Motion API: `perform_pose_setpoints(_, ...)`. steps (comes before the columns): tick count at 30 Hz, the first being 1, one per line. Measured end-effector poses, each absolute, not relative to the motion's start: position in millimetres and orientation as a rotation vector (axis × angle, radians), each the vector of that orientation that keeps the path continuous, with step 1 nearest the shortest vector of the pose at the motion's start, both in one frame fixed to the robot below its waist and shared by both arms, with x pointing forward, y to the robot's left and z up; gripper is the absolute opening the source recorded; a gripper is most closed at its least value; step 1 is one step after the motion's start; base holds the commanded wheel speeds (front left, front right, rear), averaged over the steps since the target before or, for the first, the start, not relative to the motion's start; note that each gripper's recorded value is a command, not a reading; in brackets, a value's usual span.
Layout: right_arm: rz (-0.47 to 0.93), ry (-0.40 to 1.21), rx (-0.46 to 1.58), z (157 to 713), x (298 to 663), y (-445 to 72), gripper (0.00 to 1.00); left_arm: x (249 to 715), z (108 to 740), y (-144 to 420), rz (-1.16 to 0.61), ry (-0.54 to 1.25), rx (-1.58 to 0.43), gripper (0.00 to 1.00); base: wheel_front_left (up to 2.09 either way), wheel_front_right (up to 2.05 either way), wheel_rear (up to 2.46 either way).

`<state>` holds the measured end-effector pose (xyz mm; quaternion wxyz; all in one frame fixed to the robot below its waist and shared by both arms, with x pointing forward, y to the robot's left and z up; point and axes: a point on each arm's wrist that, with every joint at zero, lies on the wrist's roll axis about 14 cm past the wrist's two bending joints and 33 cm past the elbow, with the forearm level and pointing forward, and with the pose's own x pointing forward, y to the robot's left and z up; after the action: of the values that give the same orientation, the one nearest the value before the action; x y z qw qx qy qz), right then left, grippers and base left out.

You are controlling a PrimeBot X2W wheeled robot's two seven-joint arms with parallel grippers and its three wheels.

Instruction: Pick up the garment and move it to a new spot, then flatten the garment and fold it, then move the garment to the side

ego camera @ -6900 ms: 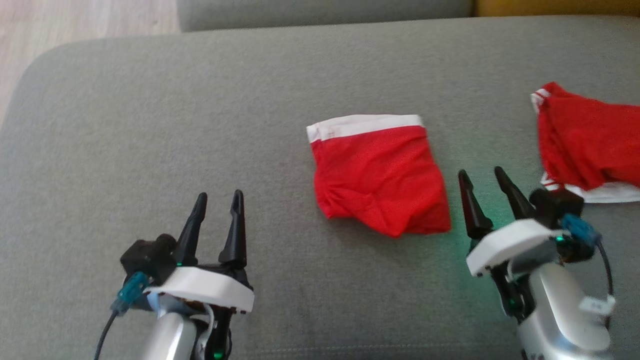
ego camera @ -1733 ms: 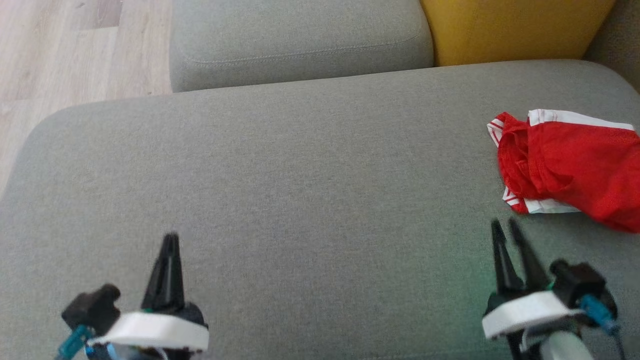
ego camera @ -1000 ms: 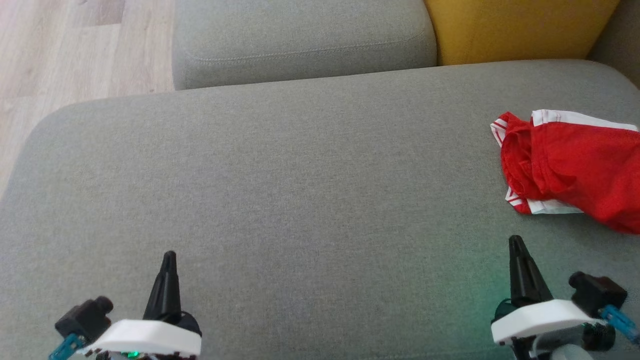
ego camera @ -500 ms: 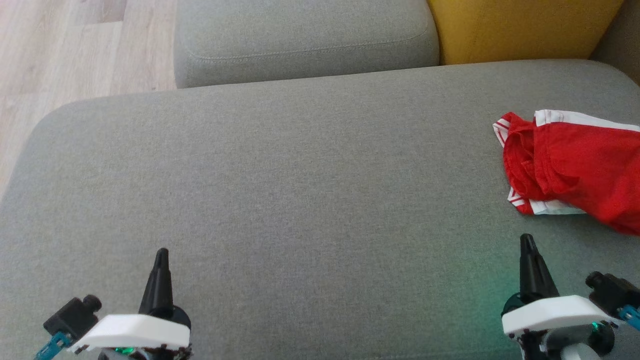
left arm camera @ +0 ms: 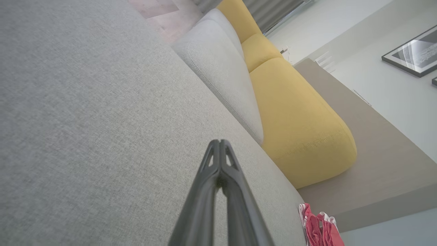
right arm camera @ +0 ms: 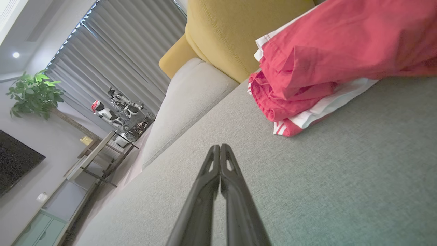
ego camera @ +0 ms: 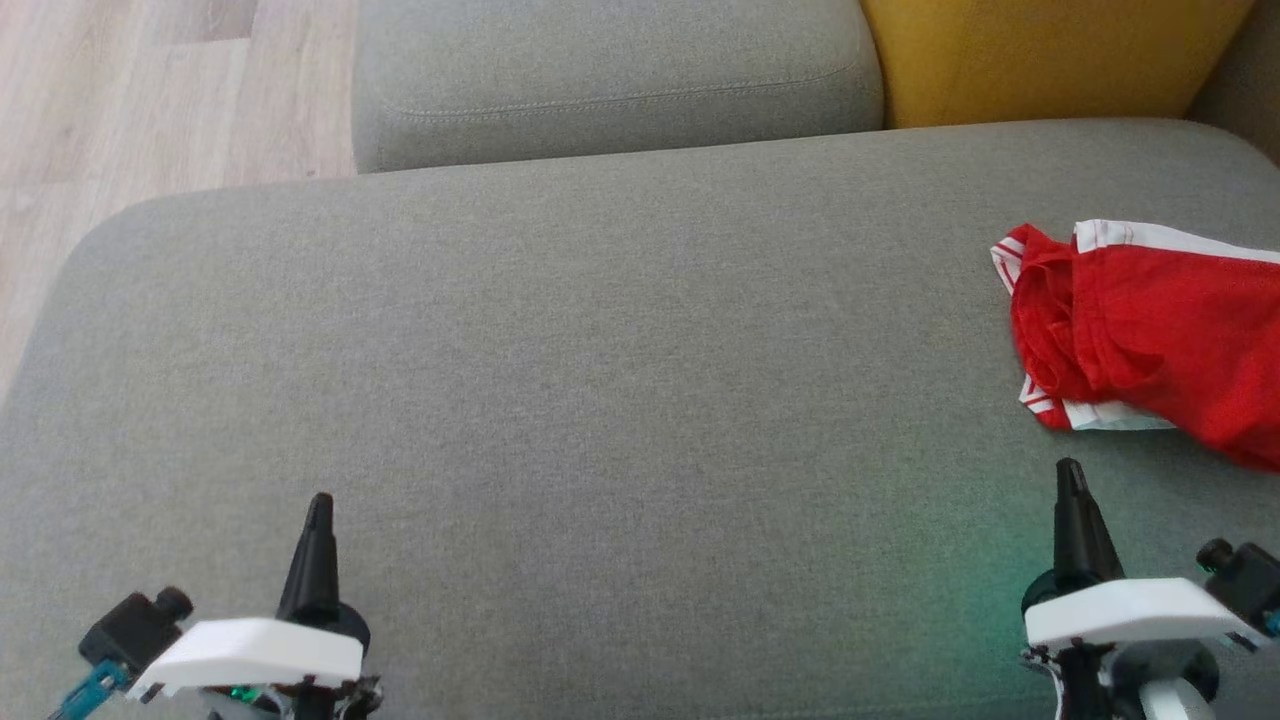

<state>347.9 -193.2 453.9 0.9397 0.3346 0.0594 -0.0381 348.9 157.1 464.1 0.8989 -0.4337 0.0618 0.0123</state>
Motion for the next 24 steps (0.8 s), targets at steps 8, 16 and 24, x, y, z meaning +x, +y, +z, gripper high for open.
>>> perform_pose_setpoints(8,-0.098,0.125,0.776,452.8,348.6,-196.6,0.0,353.5,467.2,162.7,0.037,0.118,-0.969,0.0,0.0,0.0,0.0)
perform_pose_setpoints(16,-0.107,0.126,0.859,453.1,350.1,-197.5,0.0,353.3,464.6,163.3,0.041,0.132,-1.033,0.0,0.0,0.0,0.0)
perform_pose_setpoints(24,-0.111,0.111,0.954,458.2,355.6,-198.7,0.0,357.1,464.9,167.0,0.053,0.135,-1.103,0.0,0.0,0.0,0.0)
